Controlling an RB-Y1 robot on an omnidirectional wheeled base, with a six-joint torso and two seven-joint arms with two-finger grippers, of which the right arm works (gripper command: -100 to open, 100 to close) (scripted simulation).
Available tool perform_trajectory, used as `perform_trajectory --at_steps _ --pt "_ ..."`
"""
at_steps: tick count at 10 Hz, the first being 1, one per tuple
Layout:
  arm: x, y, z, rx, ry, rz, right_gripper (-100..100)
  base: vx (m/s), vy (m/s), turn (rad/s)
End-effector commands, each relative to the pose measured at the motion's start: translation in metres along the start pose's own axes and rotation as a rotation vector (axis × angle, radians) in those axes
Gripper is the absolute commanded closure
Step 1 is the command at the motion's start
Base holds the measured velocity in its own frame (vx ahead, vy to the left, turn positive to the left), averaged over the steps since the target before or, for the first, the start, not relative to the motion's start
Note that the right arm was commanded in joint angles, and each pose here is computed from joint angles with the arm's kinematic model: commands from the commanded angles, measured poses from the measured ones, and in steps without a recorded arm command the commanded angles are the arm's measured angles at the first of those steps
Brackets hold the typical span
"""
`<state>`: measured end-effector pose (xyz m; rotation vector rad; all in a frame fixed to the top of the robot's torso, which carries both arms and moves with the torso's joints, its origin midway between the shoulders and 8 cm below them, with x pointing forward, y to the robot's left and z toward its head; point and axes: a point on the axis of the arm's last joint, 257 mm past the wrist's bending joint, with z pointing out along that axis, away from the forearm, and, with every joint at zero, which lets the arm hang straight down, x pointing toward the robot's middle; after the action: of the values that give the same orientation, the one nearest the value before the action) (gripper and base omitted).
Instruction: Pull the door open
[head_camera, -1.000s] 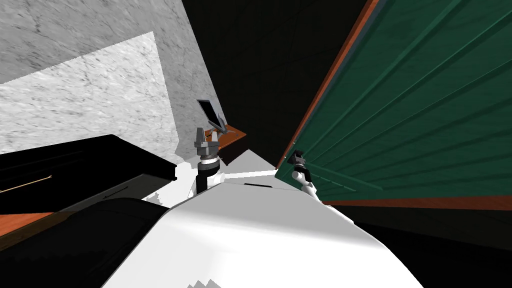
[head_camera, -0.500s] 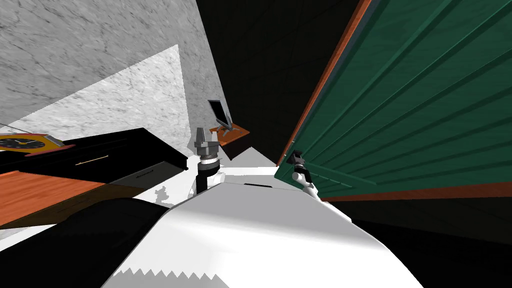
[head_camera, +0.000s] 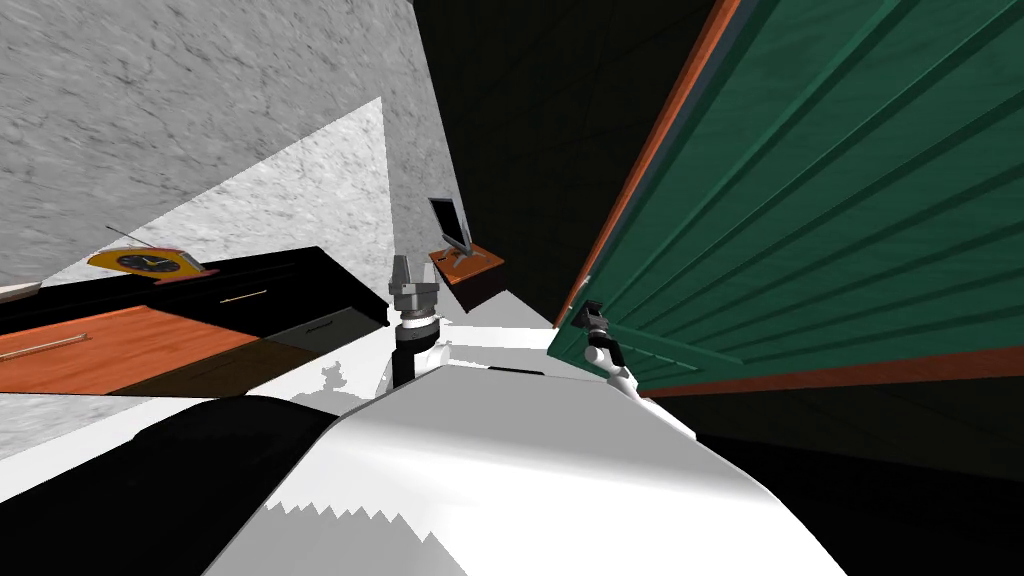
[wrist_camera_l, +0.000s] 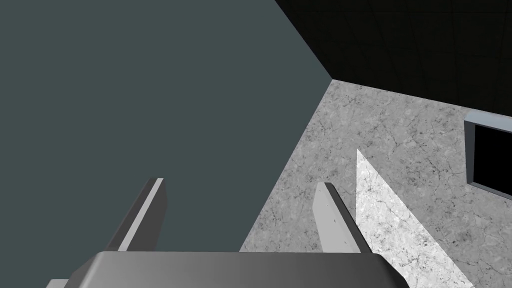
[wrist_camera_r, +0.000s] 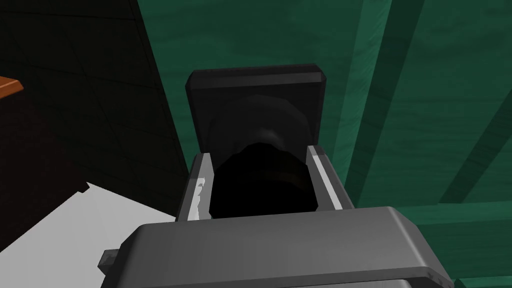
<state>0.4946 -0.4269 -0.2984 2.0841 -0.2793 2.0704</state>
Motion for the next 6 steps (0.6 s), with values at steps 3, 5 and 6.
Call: perform_trajectory --at_steps 3,5,6 --pt "0.0011 -0.0069 -0.0058 0.039 0.004 0.0 100 -0.218 -0.042 0.121" --pt "0.0018 -0.0105 -0.0088 0.059 0.006 0.0 100 -0.232 -0.062 0.117" --pt "0.0021 -0.0129 -0.0109 0.073 0.006 0.001 100 -0.212 -0.059 0.142"
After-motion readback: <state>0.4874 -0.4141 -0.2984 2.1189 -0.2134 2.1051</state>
